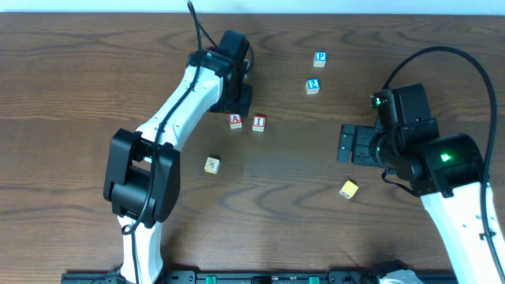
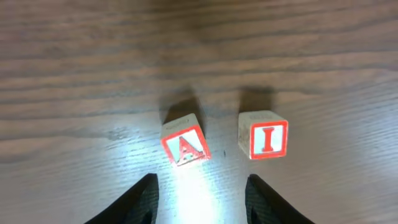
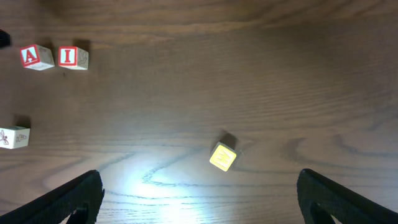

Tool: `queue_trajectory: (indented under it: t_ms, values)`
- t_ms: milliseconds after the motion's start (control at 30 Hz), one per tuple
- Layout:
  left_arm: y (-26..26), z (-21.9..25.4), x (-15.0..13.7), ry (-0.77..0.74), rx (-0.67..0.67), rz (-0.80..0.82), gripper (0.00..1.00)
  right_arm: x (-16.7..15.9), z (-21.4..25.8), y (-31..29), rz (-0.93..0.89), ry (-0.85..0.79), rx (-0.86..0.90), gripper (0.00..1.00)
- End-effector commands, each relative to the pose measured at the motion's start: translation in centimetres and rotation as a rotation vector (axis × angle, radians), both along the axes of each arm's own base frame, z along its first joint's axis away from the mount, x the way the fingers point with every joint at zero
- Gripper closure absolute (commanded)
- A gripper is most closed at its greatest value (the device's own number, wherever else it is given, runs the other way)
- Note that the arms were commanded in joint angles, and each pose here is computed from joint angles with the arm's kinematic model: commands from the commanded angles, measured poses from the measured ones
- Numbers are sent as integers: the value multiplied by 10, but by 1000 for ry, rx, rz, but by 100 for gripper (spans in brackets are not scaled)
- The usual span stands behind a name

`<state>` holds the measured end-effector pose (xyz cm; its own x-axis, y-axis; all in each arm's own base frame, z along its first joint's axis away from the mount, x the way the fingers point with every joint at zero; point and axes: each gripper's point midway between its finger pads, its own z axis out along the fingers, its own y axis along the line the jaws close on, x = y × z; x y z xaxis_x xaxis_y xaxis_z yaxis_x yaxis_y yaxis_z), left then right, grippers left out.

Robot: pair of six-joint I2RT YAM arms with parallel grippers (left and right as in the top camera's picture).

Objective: Spell out Ai2

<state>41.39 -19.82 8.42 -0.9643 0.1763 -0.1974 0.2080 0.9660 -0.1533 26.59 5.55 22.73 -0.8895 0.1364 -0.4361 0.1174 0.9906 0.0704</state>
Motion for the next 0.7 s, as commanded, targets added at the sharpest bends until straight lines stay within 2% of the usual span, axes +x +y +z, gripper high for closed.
queue_trajectory:
  t_ms: [0, 133, 300, 367, 433, 533, 667]
  values:
    - [18, 8, 5, -21, 79, 5, 59, -2, 3, 1, -8, -10, 2, 1]
    - [53, 5, -3, 14, 219, 94, 61, -3, 2, 1, -8, -8, 2, 1]
    - [77, -1, -1, 36, 236, 143, 62, -3, 2, 0, -8, -6, 2, 1]
    - [84, -10, -5, 72, 205, 151, 63, -4, 2, 0, -9, -2, 1, 1]
    - [85, -19, -10, 109, 153, 143, 70, -4, 2, 0, -12, -2, 3, 1]
    - [81, -36, -19, 155, 79, 139, 66, -4, 2, 0, -15, -2, 4, 1]
    - [72, -60, -24, 142, 66, 121, 63, -4, 2, 0, -15, -2, 3, 1]
